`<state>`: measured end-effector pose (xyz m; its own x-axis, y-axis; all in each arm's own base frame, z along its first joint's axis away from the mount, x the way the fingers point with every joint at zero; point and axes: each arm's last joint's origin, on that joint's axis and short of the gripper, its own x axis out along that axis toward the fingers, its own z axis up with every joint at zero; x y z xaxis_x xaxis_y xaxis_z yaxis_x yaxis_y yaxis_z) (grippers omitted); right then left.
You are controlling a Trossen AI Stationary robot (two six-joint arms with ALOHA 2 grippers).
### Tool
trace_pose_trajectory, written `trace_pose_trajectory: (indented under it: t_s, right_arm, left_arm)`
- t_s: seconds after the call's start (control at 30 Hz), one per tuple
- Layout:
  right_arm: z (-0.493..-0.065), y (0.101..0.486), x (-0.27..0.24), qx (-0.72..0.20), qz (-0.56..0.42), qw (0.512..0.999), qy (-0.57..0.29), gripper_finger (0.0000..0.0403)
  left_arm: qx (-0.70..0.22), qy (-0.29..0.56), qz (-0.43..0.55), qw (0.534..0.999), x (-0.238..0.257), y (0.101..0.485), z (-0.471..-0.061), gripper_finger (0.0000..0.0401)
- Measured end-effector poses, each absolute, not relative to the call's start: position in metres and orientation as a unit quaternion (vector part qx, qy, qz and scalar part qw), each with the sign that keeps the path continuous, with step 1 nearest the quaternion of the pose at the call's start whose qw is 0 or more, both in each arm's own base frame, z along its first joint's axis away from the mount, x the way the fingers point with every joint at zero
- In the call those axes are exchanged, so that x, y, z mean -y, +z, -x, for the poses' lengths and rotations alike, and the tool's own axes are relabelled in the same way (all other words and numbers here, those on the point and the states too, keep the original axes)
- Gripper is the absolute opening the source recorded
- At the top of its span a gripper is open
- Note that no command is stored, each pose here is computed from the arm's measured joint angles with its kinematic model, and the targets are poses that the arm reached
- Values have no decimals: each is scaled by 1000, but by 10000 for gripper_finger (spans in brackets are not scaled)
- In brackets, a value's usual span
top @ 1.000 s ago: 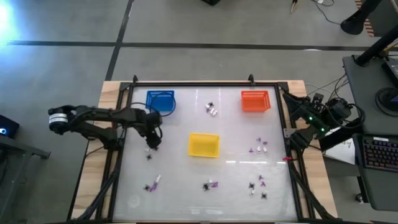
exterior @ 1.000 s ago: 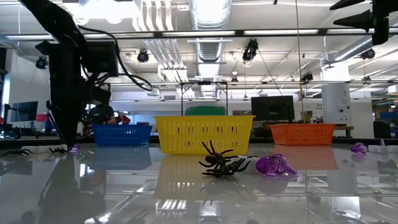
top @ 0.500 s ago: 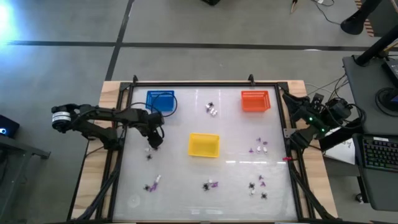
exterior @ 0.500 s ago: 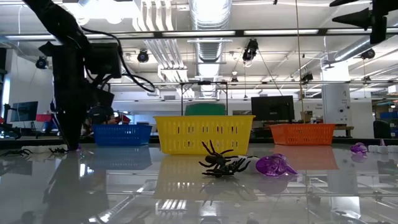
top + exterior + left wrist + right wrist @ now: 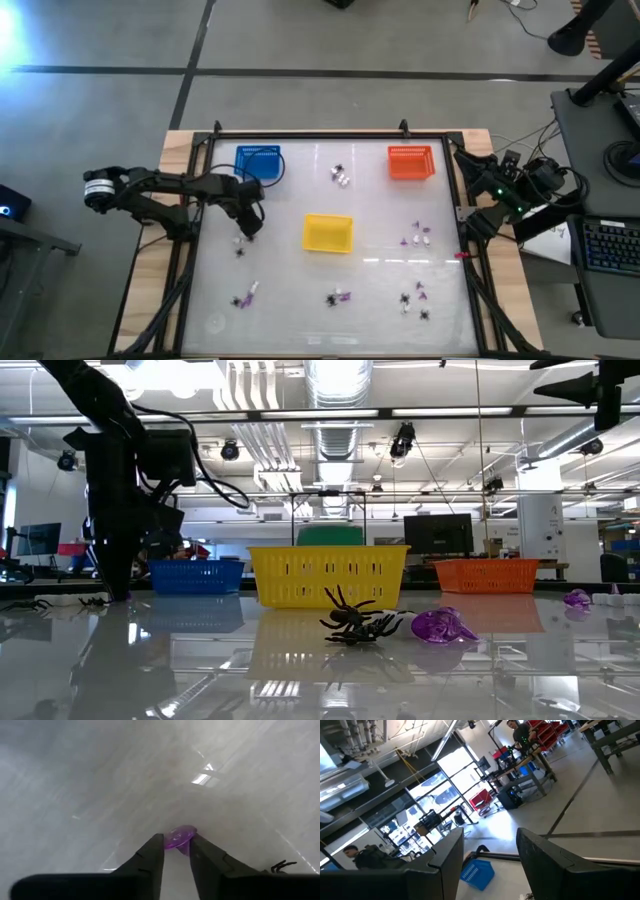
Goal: Sort Halloween decoration
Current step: Put the purple witch hat toy into the blue bin
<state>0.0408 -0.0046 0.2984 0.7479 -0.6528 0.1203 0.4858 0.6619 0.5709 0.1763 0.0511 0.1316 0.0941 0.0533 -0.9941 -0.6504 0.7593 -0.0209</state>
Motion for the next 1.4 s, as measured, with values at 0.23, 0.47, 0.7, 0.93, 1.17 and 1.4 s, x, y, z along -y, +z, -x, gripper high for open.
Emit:
trace_pose_trajectory:
  t_s: [0.23,0.47,0.7,0.93,1.17,1.4]
  right_arm:
    - [-41,298,5,159,-262,898,-317,176]
    - [-41,298,5,160,-262,897,-317,176]
    - [-41,298,5,160,-262,897,-317,176]
    - [-41,298,5,160,-262,897,-317,176]
    - [-41,298,5,159,-262,897,-318,176]
    - [-41,298,5,159,-262,897,-318,176]
  left_arm:
    - [-628,242,232,702,-51,132,-176,8]
    - [-628,228,232,707,-50,133,-176,4]
    - [-601,217,241,730,-49,142,-173,2]
    - [-579,207,256,746,-47,151,-172,5]
    - [-579,208,255,746,-47,151,-172,3]
    - [-566,210,254,755,-48,153,-174,1]
